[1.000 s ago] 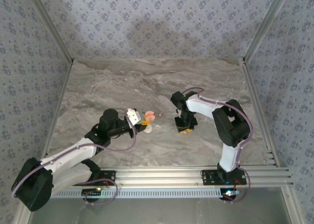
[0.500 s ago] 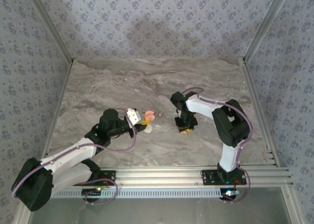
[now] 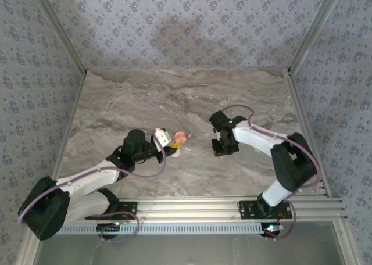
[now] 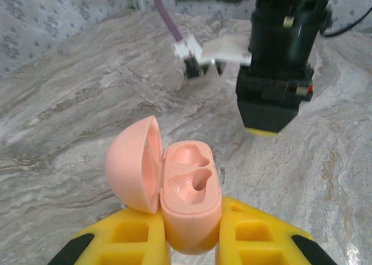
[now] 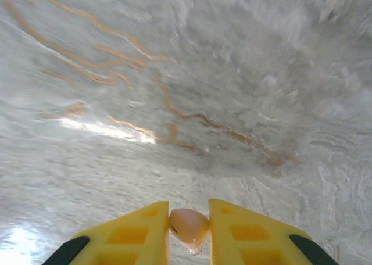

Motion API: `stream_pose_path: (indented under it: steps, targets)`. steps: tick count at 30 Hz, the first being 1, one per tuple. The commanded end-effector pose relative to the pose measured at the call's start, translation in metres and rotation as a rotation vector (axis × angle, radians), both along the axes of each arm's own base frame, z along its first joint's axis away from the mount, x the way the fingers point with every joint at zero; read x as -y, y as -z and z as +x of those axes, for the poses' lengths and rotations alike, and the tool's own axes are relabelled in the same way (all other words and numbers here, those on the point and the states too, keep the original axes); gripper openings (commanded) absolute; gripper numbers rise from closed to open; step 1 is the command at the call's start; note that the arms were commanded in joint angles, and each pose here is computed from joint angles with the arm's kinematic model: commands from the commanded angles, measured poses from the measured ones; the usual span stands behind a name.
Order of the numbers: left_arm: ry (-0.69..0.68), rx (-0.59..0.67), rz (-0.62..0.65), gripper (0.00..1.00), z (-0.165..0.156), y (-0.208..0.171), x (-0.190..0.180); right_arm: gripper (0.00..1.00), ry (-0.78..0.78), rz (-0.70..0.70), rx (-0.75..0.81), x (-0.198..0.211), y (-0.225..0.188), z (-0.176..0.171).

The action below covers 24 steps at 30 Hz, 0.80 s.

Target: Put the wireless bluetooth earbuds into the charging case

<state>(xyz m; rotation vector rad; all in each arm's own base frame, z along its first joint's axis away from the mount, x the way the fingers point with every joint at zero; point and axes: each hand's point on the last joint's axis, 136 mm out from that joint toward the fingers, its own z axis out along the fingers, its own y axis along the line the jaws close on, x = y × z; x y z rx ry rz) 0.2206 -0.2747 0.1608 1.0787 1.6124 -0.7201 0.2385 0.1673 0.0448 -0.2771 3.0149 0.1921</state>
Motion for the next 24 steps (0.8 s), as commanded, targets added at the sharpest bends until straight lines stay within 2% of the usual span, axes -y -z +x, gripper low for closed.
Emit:
stream_pose_path:
  steps: [1,8,14,18,24]
  targets:
    - [-0.005,0.020,-0.048,0.13,0.003,-0.002,0.013,0.22,0.037,0.174,0.171,-0.017,-0.030,0.022]
    - [0.009,0.007,-0.115,0.12,0.012,0.003,0.037,0.23,0.029,0.438,0.439,-0.033,-0.095,0.030]
    - [0.083,0.003,-0.136,0.11,0.007,0.002,0.055,0.23,-0.037,0.630,0.607,-0.047,-0.147,0.025]
    - [0.102,0.010,-0.164,0.12,0.006,-0.003,0.059,0.24,-0.080,0.709,0.645,-0.059,-0.163,0.021]
    - [0.121,0.002,-0.184,0.12,0.005,-0.006,0.064,0.24,-0.125,0.732,0.647,-0.075,-0.161,0.019]
